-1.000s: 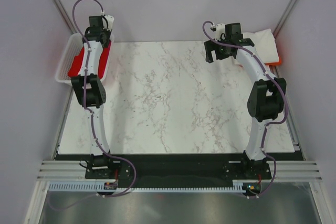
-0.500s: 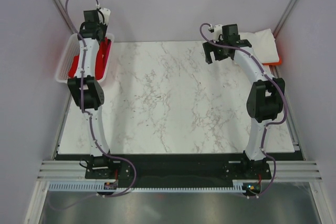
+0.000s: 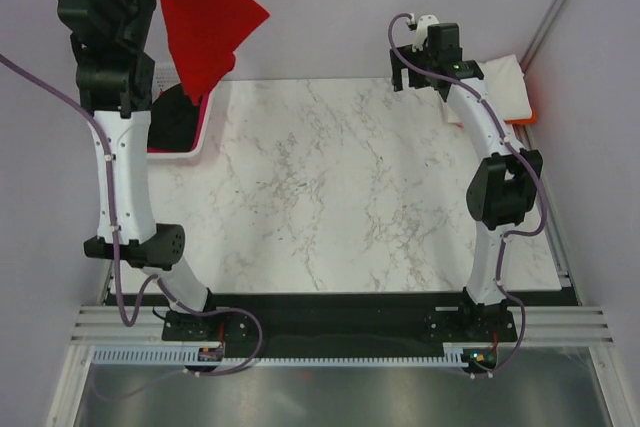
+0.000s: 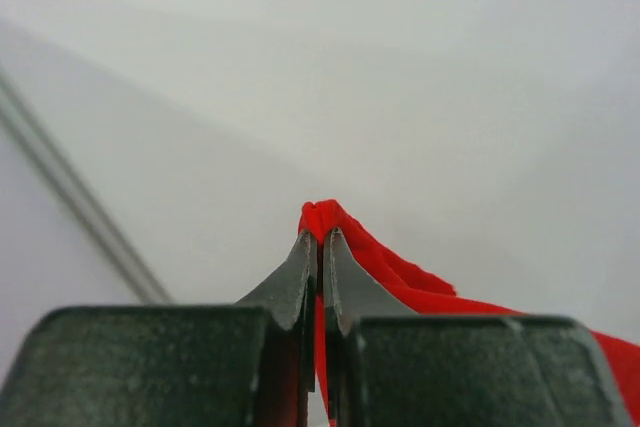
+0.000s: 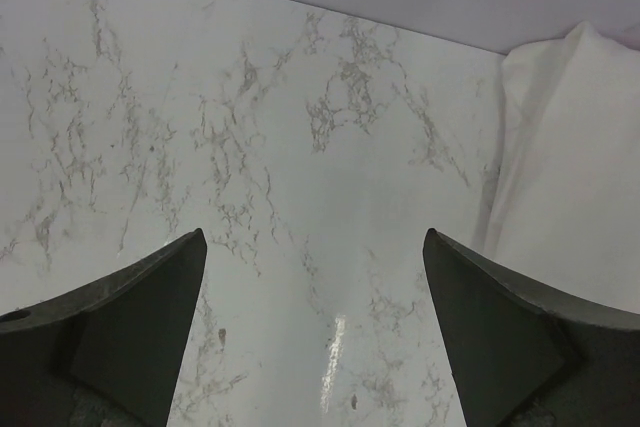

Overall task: Fold and stack the t-shirts
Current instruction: Move the tshirt to the center of the board

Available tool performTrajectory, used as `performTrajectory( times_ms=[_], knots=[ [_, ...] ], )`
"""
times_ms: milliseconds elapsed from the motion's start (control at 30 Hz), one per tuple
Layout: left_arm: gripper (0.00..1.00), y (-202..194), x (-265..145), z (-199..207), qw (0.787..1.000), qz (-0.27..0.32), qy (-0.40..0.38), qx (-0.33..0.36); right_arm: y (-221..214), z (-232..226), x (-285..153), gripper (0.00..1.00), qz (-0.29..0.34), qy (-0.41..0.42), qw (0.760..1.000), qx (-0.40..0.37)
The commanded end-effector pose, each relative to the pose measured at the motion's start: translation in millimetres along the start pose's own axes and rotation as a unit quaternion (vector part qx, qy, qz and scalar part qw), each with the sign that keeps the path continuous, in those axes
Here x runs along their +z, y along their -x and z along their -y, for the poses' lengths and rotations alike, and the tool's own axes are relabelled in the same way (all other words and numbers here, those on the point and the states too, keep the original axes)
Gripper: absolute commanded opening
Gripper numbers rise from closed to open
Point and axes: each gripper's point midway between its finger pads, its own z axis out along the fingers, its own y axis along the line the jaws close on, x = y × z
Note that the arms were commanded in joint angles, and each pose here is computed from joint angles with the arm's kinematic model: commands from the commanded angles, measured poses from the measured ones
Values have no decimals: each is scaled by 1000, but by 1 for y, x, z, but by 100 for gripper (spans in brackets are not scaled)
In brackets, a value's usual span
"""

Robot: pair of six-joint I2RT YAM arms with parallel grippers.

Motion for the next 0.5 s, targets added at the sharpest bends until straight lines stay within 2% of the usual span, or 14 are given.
performTrajectory(
  times_ms=[0,33,200,300,333,433,467],
  knots=[
    [2,28,1,44,997,41,-59,-2,0,-13,4,98,-3,39,999,14],
    [2,39,-3,62,996,52,-78,-8,2,-11,2,98,0,34,999,12],
    [2,67,-19,97,991,67,-112,-31,3,14,-6,98,6,-8,1000,1],
    [2,60,-32,127,985,47,-160,-53,10,42,-17,98,29,-34,999,15],
    [2,37,-34,150,981,18,-185,-62,13,53,-22,98,35,-42,998,18],
    [3,9,-59,194,961,-32,-250,-110,18,57,-31,93,44,-22,999,-4],
    [2,5,-69,206,954,-41,-269,-125,13,44,-32,92,41,16,999,-16]
  ],
)
